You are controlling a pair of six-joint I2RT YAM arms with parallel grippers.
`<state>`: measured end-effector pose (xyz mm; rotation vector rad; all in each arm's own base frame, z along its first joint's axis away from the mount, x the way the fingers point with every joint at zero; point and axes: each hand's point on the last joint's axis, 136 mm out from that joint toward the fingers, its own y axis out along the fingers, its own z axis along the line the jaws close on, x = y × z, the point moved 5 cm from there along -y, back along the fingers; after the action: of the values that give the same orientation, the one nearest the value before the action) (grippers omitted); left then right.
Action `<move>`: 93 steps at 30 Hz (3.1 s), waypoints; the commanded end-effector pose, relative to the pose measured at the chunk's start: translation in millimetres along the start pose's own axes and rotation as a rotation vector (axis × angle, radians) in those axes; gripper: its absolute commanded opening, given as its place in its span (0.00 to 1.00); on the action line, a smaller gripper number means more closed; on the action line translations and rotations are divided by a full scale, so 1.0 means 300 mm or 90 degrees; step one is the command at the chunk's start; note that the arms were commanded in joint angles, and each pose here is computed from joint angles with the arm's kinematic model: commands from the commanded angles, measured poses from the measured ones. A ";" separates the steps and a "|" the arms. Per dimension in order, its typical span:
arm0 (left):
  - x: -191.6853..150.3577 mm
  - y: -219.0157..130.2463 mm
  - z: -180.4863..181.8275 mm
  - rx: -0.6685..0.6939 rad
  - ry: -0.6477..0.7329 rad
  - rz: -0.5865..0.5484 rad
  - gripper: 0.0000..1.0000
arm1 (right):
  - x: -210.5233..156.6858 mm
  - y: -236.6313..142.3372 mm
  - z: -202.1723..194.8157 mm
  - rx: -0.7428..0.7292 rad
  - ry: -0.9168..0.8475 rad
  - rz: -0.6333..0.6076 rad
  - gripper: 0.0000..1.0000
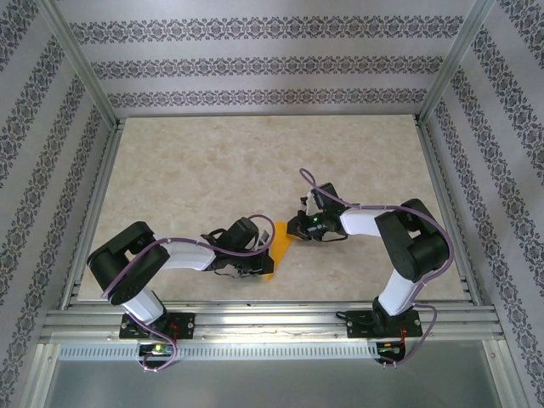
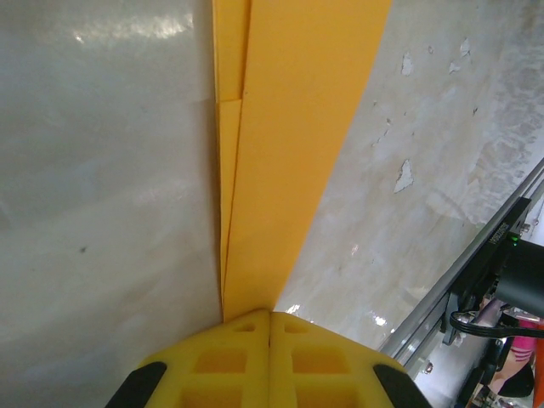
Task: Fold a paper plane with a square sheet of paper (pick it up from the middle)
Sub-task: Fold the wing for the fifth time at the center of the table, then turn over a paper plane at the center of the table.
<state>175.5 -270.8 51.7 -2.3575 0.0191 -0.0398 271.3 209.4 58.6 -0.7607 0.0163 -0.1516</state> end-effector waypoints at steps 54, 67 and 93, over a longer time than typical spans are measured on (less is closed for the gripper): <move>0.243 -0.091 0.029 0.073 0.005 -0.074 0.22 | -0.033 -0.111 0.037 -0.014 -0.010 -0.095 0.31; 0.233 -0.059 0.024 0.057 0.013 -0.030 0.25 | -0.039 -0.080 0.012 -0.019 0.003 -0.073 0.31; 0.241 -0.010 -0.031 -0.007 0.029 -0.003 0.25 | -0.048 -0.087 0.025 -0.002 0.007 -0.071 0.31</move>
<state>248.7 -264.6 59.9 -2.3230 -0.0057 -0.0602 253.4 193.8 75.3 -0.7895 -0.0003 -0.2683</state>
